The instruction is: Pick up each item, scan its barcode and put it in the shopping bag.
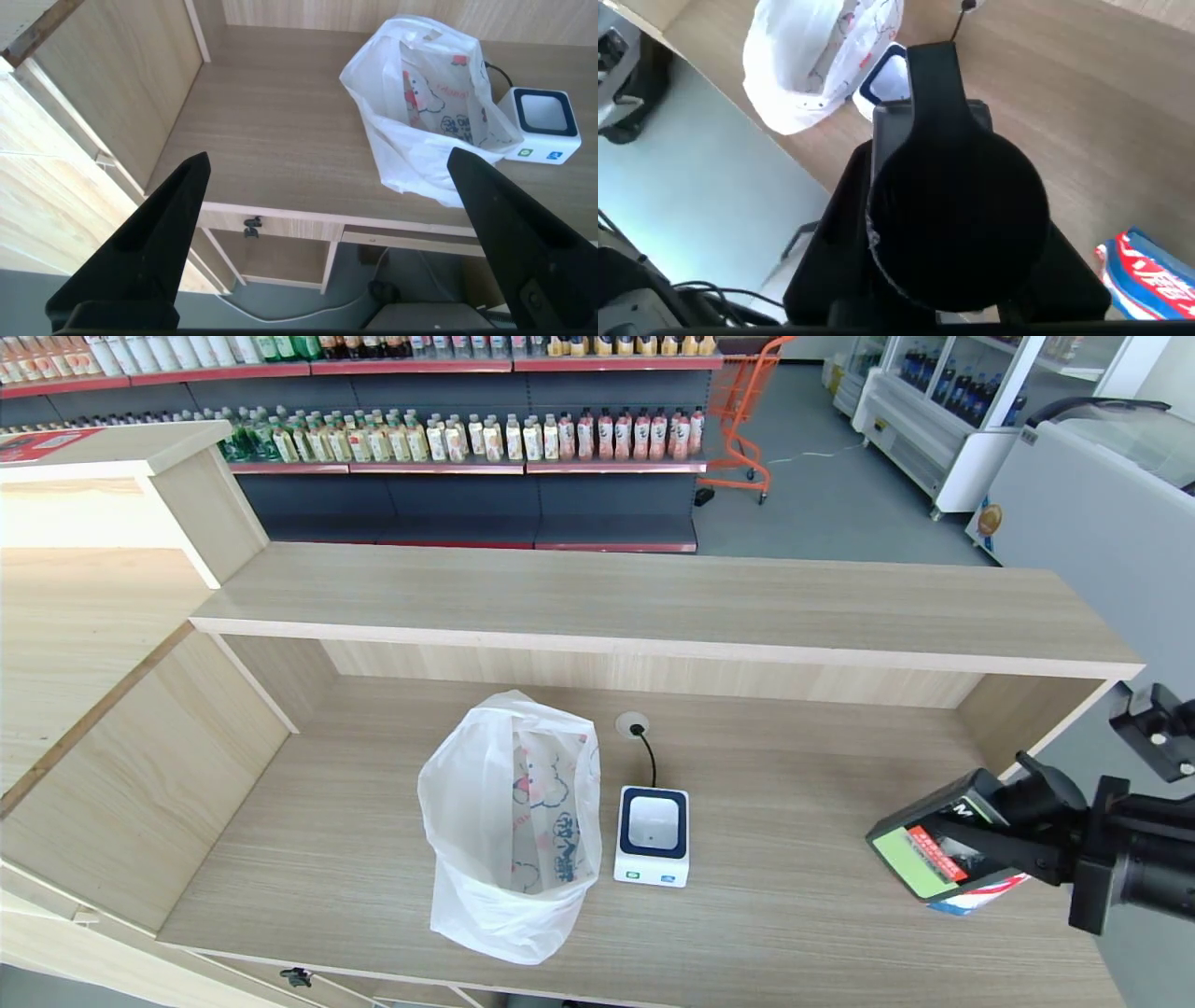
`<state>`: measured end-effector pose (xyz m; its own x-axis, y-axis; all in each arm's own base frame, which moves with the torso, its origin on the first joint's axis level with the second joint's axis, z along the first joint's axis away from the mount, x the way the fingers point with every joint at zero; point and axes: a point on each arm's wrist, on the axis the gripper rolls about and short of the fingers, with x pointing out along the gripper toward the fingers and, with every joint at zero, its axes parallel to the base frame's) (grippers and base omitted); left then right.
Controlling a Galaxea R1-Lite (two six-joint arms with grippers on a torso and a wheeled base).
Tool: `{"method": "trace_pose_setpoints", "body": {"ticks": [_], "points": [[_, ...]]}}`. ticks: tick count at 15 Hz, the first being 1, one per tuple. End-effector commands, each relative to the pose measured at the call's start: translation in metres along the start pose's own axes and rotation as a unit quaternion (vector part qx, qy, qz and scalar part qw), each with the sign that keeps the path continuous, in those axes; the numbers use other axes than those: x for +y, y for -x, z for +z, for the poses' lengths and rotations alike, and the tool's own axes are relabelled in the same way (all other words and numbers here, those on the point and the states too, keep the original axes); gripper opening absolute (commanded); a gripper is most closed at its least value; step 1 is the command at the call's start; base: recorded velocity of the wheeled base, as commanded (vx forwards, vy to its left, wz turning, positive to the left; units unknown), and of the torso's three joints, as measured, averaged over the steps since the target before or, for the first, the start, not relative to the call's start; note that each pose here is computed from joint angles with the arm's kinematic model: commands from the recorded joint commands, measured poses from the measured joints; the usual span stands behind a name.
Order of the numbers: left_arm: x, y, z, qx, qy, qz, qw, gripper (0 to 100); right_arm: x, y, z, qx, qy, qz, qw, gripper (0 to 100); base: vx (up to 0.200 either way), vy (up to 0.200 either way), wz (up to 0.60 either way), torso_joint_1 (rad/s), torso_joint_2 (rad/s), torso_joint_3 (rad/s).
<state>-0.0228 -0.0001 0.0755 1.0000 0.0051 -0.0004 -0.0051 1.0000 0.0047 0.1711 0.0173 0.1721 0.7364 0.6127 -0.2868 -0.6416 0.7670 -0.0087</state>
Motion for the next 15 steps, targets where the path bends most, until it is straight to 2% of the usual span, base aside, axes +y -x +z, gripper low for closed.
{"method": "trace_pose_setpoints", "body": {"ticks": [1,3,6,9,15], "points": [[0.000,0.000,0.000,0.000,0.000,0.001,1.0000,100,0.000,-0.045,0.005,0.039,-0.130,0.015,0.991,0,0.000,0.000,0.00,0.000,0.00,0.000],[0.000,0.000,0.000,0.000,0.000,0.000,1.0000,100,-0.008,-0.084,-0.006,0.055,-0.218,0.013,0.974,0,0.000,0.000,0.00,0.000,0.00,0.000],[0.000,0.000,0.000,0.000,0.000,0.001,1.0000,100,-0.005,-0.132,-0.034,0.093,-0.278,0.003,0.956,0,0.000,0.000,0.00,0.000,0.00,0.000],[0.000,0.000,0.000,0.000,0.000,0.000,1.0000,100,-0.002,-0.163,-0.052,0.117,-0.282,0.013,0.952,0,0.000,0.000,0.00,0.000,0.00,0.000],[0.000,0.000,0.000,0.000,0.000,0.000,1.0000,100,0.005,-0.214,-0.047,0.108,-0.265,0.020,0.958,0,0.000,0.000,0.00,0.000,0.00,0.000]]}}
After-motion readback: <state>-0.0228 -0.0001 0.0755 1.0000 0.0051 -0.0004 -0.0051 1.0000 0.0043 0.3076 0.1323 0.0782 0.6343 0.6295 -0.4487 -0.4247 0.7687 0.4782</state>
